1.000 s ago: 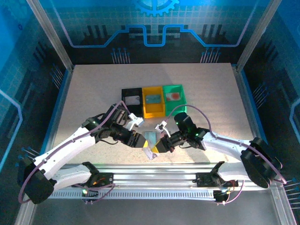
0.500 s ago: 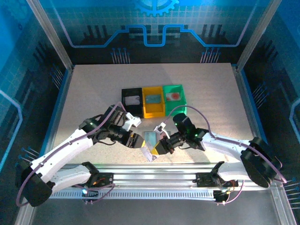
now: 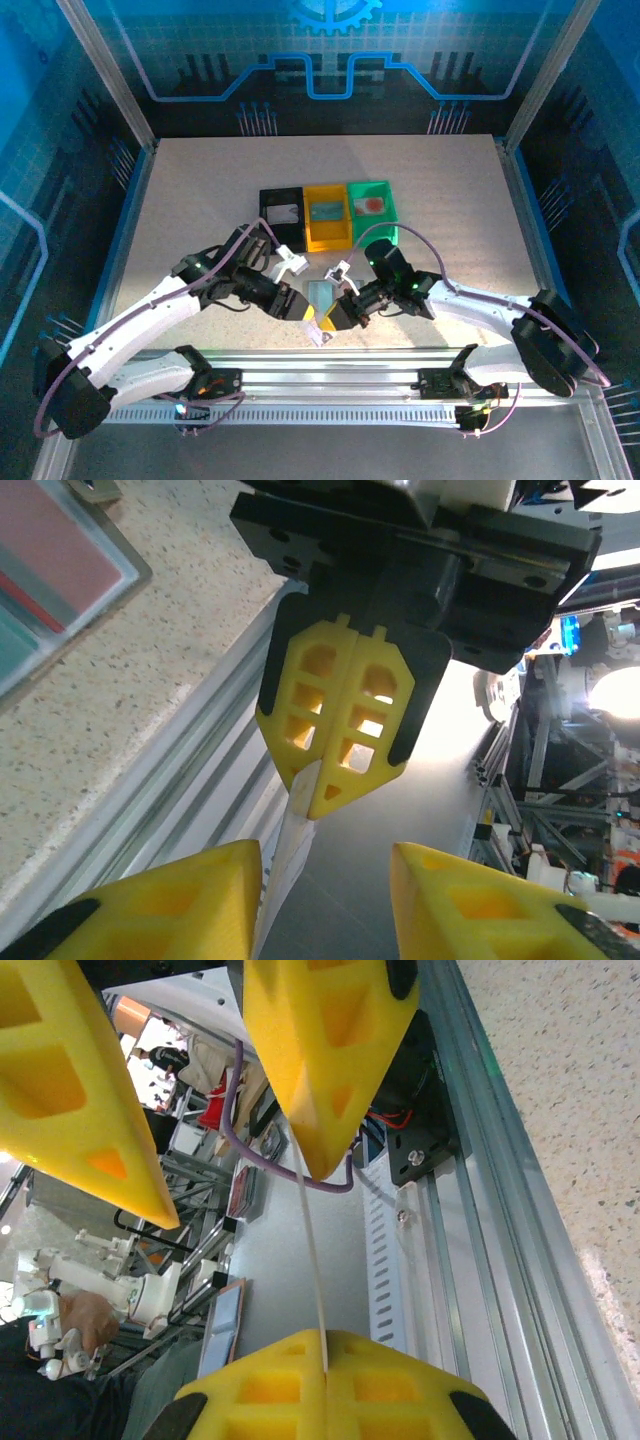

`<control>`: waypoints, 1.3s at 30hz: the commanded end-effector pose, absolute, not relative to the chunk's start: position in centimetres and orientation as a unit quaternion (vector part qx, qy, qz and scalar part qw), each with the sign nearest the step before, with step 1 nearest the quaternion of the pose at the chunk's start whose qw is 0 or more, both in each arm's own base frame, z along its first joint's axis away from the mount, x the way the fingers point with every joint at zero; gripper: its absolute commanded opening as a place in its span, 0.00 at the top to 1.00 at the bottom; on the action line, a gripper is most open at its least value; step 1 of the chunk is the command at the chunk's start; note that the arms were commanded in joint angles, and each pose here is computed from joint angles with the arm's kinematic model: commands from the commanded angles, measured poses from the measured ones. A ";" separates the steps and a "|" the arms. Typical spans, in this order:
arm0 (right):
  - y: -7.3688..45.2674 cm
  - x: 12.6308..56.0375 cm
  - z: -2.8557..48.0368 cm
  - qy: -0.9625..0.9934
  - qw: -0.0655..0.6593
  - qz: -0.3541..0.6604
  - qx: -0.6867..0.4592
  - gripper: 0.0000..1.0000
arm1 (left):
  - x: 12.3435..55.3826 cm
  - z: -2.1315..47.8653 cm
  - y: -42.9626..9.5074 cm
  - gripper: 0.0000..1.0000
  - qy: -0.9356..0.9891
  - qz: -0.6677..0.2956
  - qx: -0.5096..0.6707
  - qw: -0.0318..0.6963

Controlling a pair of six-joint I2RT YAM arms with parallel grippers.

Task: Take the credit cards out of the card holder

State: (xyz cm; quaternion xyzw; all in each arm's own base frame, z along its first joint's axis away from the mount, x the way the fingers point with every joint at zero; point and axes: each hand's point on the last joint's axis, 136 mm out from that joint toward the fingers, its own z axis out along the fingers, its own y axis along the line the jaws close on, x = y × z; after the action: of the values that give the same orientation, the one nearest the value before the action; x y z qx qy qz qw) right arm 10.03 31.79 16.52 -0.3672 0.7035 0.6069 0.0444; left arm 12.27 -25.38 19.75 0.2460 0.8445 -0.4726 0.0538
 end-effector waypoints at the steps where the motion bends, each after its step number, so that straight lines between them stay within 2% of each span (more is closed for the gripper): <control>1: 32.3 9.8 17.6 0.689 0.053 0.612 -0.386 1.00 | 10.7 19.7 -26.0 0.66 0.830 -0.494 0.259 0.017; 6: 32.2 9.8 17.7 0.689 0.055 0.611 -0.387 1.00 | 10.4 19.5 -26.3 0.75 0.829 -0.491 0.267 0.008; 12: 32.1 9.8 17.6 0.688 0.055 0.611 -0.387 1.00 | 10.2 19.4 -26.4 0.92 0.829 -0.491 0.269 0.004; 14: 32.2 9.8 17.7 0.688 0.056 0.611 -0.388 1.00 | 10.3 19.4 -26.4 1.00 0.829 -0.489 0.270 0.007; 17: 32.0 10.3 17.6 0.698 0.070 0.602 -0.383 0.99 | 10.6 19.4 -26.1 1.00 0.834 -0.480 0.271 0.021; 21: 31.1 12.3 17.4 0.726 0.110 0.577 -0.356 0.72 | 11.7 19.1 -25.3 1.00 0.855 -0.446 0.257 0.056; 27: 28.4 16.6 17.2 0.769 0.179 0.549 -0.273 0.52 | 13.9 20.0 -24.4 1.00 0.871 -0.434 0.194 0.123; 33: 28.1 17.2 18.4 0.751 0.213 0.578 -0.237 0.46 | 16.7 21.8 -23.7 1.00 0.854 -0.465 0.089 0.214; 39: 29.3 16.3 19.5 0.724 0.243 0.598 -0.243 0.44 | 18.4 22.1 -23.2 1.00 0.829 -0.497 0.009 0.256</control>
State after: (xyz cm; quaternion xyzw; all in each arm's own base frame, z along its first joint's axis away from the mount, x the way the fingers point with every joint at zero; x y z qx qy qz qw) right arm 16.25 28.59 17.17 -0.2377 0.7549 0.5782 0.1982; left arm 16.36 -23.23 20.39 0.0707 0.8537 -0.4682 0.2165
